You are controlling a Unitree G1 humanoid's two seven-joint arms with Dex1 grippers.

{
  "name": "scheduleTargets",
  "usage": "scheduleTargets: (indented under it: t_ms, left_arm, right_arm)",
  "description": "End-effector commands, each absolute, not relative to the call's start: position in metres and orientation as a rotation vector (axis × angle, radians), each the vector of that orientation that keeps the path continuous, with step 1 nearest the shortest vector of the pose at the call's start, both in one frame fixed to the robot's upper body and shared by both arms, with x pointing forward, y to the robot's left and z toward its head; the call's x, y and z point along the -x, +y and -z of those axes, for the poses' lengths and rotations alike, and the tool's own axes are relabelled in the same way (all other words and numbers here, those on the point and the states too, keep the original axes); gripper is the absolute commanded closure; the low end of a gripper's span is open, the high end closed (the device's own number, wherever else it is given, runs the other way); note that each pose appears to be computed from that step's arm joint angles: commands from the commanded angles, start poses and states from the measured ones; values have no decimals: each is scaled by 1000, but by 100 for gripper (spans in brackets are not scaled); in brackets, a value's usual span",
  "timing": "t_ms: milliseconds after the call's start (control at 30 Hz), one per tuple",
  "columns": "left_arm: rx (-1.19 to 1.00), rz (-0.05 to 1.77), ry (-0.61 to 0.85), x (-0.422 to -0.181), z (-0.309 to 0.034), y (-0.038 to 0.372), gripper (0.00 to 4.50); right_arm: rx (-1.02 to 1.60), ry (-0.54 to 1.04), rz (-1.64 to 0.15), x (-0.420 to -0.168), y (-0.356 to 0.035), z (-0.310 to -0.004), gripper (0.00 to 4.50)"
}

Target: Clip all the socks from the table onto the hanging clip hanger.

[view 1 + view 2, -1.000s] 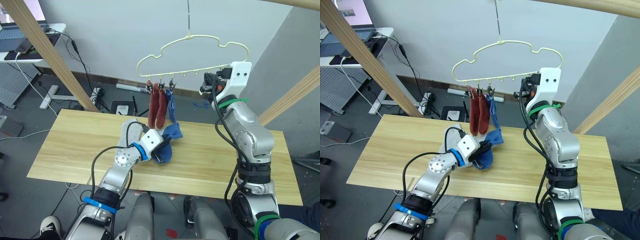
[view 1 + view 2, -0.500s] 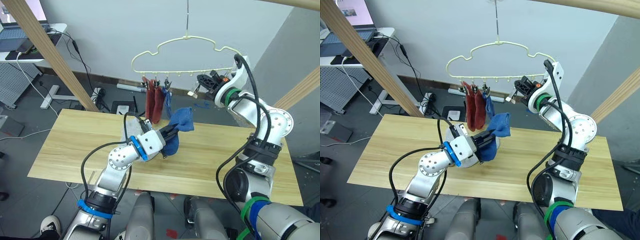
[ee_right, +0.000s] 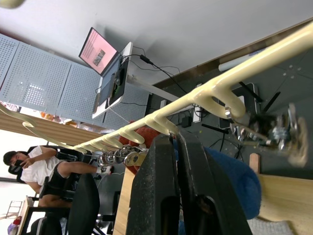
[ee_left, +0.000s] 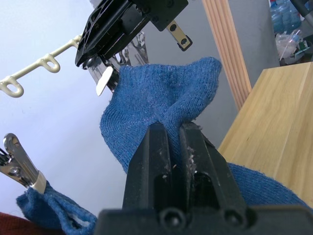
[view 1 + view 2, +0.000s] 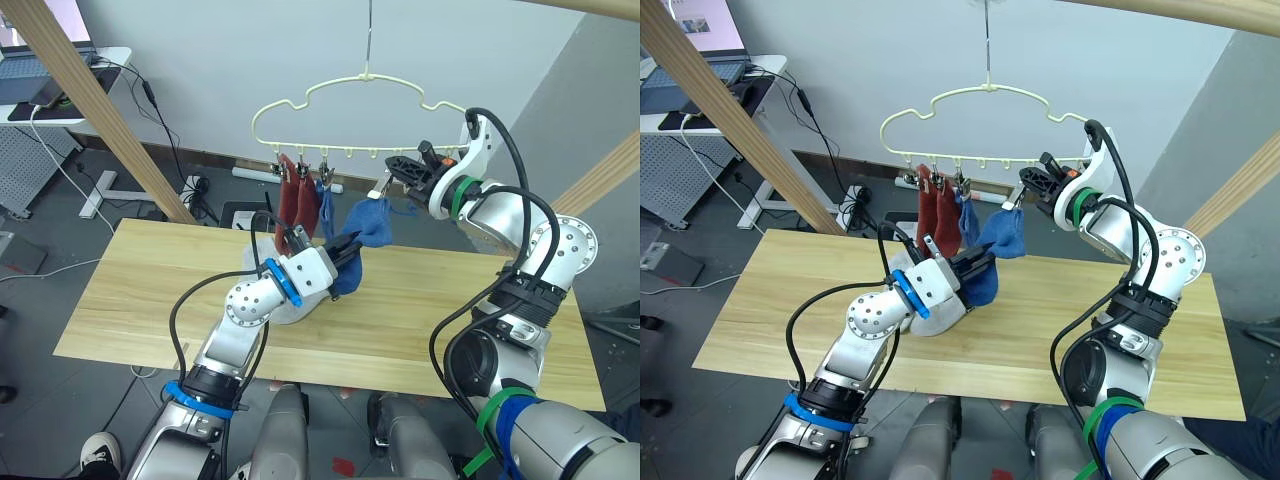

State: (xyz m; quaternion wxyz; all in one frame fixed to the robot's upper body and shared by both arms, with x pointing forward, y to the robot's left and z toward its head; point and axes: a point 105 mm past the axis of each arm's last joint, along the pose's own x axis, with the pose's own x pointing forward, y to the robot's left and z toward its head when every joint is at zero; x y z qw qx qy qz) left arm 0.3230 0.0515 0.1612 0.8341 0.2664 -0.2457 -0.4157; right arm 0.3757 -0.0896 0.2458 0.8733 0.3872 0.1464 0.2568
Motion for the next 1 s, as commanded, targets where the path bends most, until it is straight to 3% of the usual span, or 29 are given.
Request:
scheduleTargets:
  t_ms: [33,267,367,533,700,800,1000]
  left_arm:
    - [-565,873,-587,-321,-173,47,448]
    - [-569,875,-594,-324,-173,47,448]
    - [-569,880,-592,-323,-172,46,450]
    - [-565,886,-582,-322,-169,46,450]
    - [-558,879,-565,-324,-167,46,450]
    - [-527,886,-540,-325,-164,45,450]
    - [-381,971,-363,-325,-147,48,277]
  right_arm:
    - [-798,395,-453,-377,-98,-220,450]
    - [-783,395,-472,-374,-95,-220,450]
    - [-797,371,-499,-373,-95,-226,383]
    - [-822,326,-552,-367,-96,-236,193]
    - [-923,247,-700,-344,-98,-261,13]
    - [-824,201,-738,-326,-104,-268,13]
    - [-363,183,-677,-301,-109,-240,8]
